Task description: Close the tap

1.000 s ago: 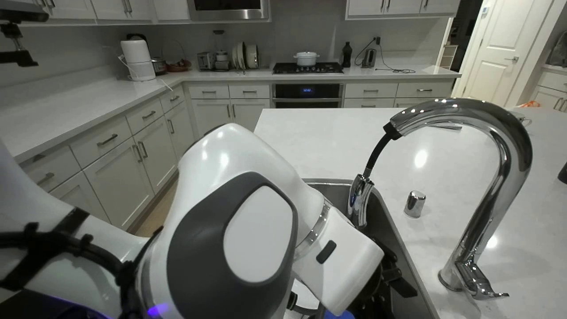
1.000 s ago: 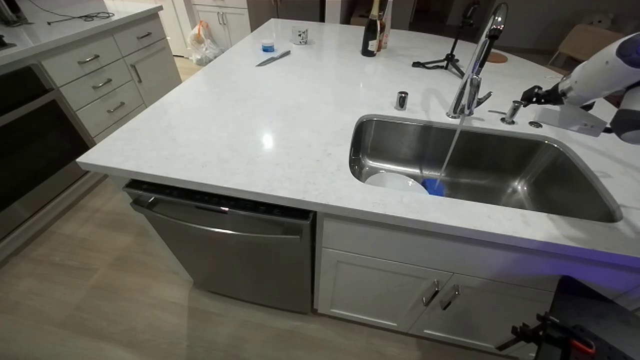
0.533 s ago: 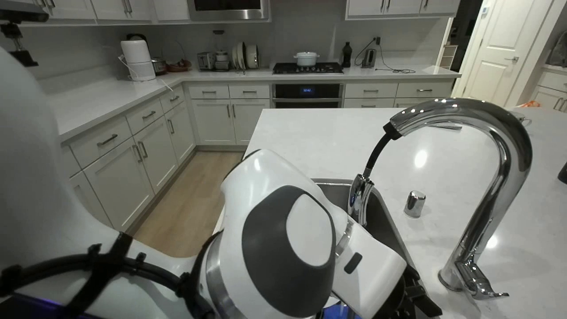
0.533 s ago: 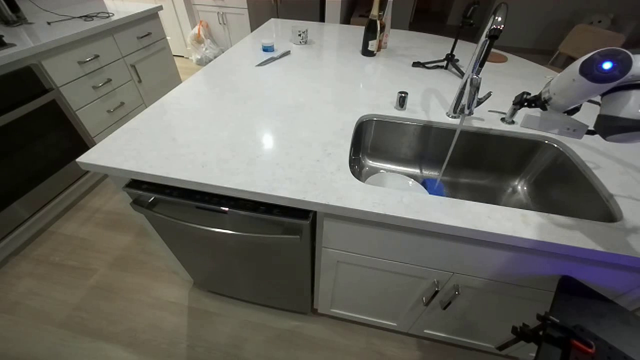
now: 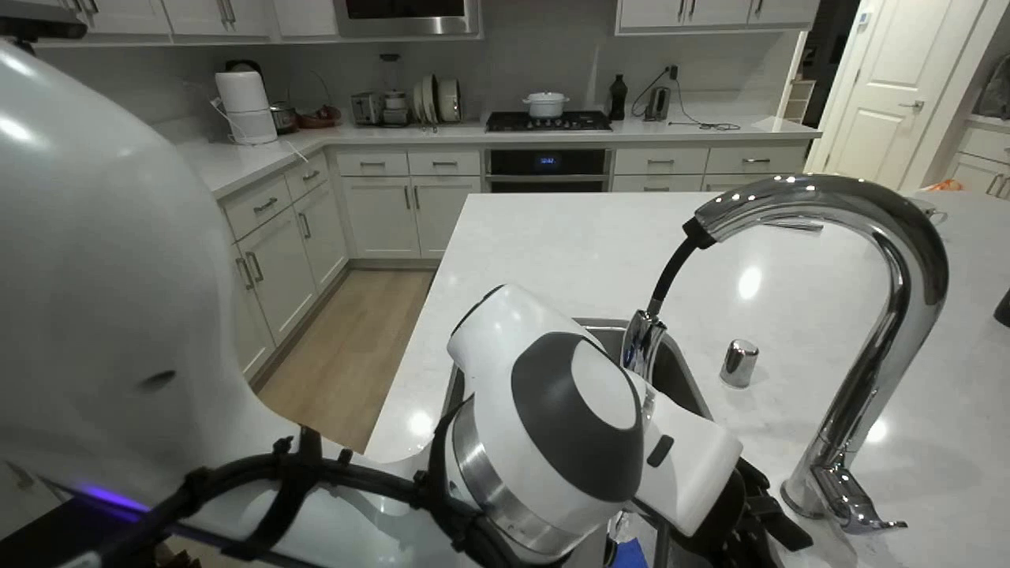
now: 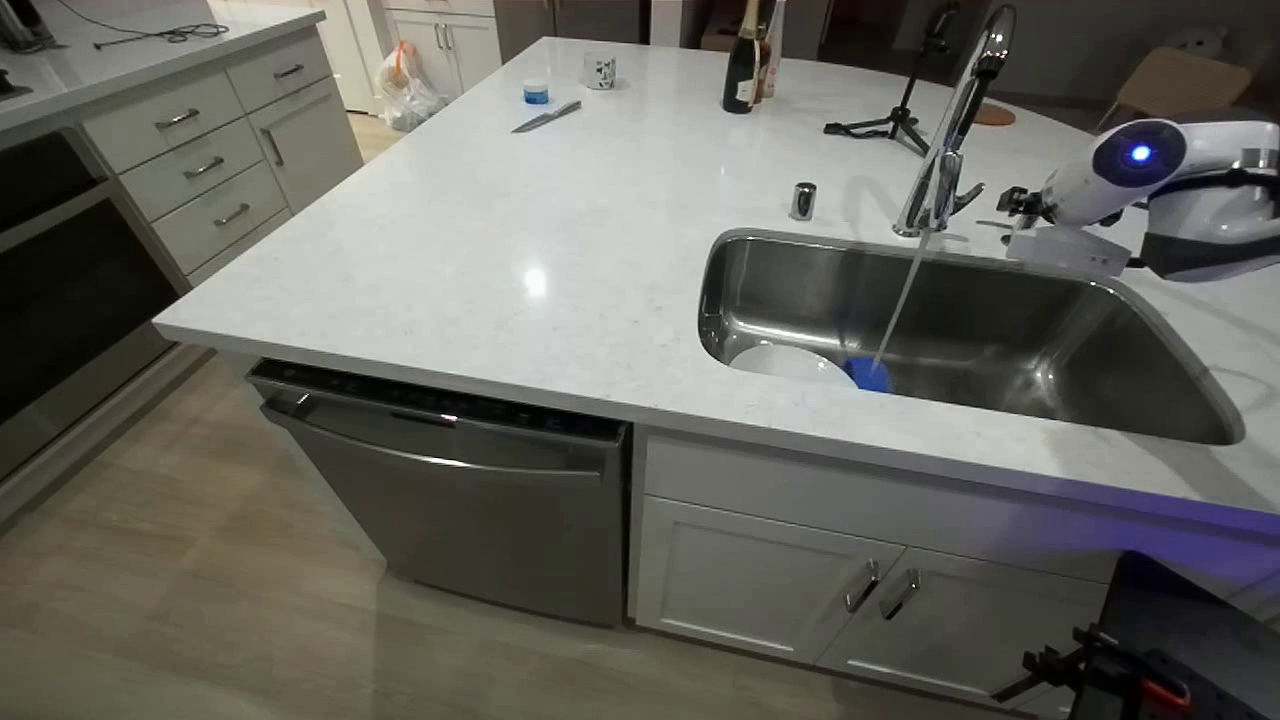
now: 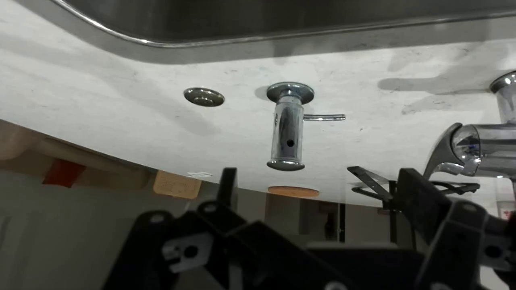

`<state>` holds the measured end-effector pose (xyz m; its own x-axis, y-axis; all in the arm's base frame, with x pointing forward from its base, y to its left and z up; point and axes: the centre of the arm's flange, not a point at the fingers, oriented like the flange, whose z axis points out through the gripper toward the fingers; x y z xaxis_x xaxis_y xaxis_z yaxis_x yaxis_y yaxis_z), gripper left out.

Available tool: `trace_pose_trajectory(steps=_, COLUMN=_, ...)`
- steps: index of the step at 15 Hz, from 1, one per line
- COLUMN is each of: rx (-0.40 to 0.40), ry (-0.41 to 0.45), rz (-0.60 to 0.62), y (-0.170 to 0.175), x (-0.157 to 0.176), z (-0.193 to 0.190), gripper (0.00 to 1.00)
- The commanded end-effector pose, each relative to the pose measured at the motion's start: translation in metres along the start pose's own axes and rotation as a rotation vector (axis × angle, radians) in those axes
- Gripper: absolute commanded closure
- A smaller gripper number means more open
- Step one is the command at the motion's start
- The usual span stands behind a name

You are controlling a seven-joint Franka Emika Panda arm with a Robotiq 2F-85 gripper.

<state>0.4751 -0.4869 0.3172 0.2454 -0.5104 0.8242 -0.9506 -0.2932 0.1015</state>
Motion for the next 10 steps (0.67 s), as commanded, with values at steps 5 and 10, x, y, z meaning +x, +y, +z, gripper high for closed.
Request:
trace_pose_trajectory(steps=5, rx=-0.035, ry=0.106, rz=0.007, y=-0.016, x=0.014, z=0.024, gripper=0.0)
trace_pose_trajectory(steps=10, rx=-0.047, ry=0.109, rz=0.018, y=-0.016, x=0.017, z=0.04, gripper=0.0)
